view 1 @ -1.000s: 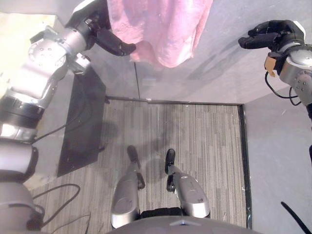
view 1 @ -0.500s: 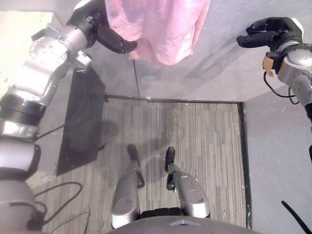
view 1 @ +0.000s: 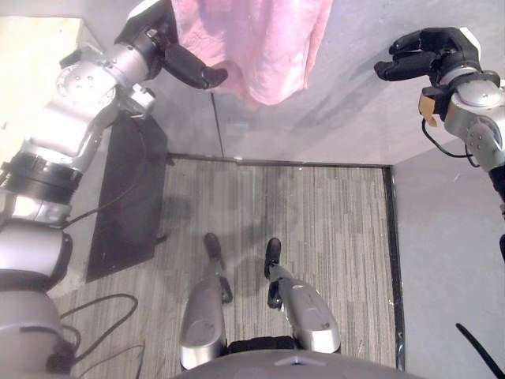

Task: Organize the bathroom.

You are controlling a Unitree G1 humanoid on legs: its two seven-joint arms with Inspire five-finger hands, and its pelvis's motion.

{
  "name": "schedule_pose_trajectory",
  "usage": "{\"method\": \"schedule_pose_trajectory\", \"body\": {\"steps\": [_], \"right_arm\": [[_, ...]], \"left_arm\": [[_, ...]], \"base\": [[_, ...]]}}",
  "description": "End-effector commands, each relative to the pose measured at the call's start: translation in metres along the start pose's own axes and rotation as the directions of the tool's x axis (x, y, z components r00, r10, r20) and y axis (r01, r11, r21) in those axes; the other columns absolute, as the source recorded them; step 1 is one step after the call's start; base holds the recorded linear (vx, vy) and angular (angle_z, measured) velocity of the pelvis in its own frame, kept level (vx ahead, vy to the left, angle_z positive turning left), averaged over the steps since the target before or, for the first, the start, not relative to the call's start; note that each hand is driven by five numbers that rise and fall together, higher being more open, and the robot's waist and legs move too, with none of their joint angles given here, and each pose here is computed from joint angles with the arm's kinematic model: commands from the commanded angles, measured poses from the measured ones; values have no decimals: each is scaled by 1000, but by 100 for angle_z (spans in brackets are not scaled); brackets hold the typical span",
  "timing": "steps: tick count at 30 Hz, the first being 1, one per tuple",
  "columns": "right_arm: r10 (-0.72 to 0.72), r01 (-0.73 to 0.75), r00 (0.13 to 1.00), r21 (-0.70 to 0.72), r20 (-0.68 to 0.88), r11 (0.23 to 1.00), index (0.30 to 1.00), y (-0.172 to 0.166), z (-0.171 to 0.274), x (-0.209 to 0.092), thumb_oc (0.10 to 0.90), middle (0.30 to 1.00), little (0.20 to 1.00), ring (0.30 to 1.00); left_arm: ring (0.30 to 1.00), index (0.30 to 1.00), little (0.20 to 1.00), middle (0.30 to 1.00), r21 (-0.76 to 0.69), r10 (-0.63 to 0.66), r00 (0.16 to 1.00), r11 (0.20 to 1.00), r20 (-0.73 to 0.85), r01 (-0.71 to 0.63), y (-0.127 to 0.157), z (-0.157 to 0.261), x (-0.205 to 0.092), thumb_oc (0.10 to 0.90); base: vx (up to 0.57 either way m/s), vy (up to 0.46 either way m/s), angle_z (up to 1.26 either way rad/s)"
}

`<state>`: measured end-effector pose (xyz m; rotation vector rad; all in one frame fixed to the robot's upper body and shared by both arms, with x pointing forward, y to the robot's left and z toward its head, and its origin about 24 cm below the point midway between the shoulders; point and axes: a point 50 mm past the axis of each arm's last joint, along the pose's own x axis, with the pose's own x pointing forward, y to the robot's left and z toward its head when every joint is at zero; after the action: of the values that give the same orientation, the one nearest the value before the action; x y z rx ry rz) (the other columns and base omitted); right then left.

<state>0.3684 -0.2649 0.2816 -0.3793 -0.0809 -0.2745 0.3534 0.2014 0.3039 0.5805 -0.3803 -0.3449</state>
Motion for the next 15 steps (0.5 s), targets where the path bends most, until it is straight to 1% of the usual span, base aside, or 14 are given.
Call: {"method": "schedule_pose_trajectory", "body": {"steps": [1, 5, 8, 13, 15], "right_arm": [[29, -121, 753, 95, 658, 988, 900, 20, 172, -34, 800, 900, 900, 900], [15, -113, 748, 106, 663, 988, 900, 18, 176, -36, 800, 900, 900, 900], [18, -142, 743, 131, 669, 981, 900, 19, 177, -38, 800, 900, 900, 900], [58, -271, 743, 221, 667, 937, 900, 25, 175, -38, 800, 900, 900, 900], [67, -298, 746, 242, 663, 923, 900, 27, 173, -38, 800, 900, 900, 900]], "left_arm": [[900, 900, 900, 900, 59, -45, 986, 998, 162, 36, -9, 35, 9, 800], [900, 900, 900, 900, 54, -45, 987, 998, 157, 37, -9, 33, 7, 800], [900, 900, 900, 900, 57, -43, 986, 998, 163, 34, -10, 33, 8, 800], [900, 900, 900, 900, 49, -21, 984, 999, 179, 13, -10, 41, 13, 800], [900, 900, 900, 900, 50, -19, 983, 999, 182, 10, -11, 42, 14, 800]], "base": [[0, 0, 0], [0, 0, 0], [0, 0, 0], [-56, -14, 0], [-39, 3, -1]]}}
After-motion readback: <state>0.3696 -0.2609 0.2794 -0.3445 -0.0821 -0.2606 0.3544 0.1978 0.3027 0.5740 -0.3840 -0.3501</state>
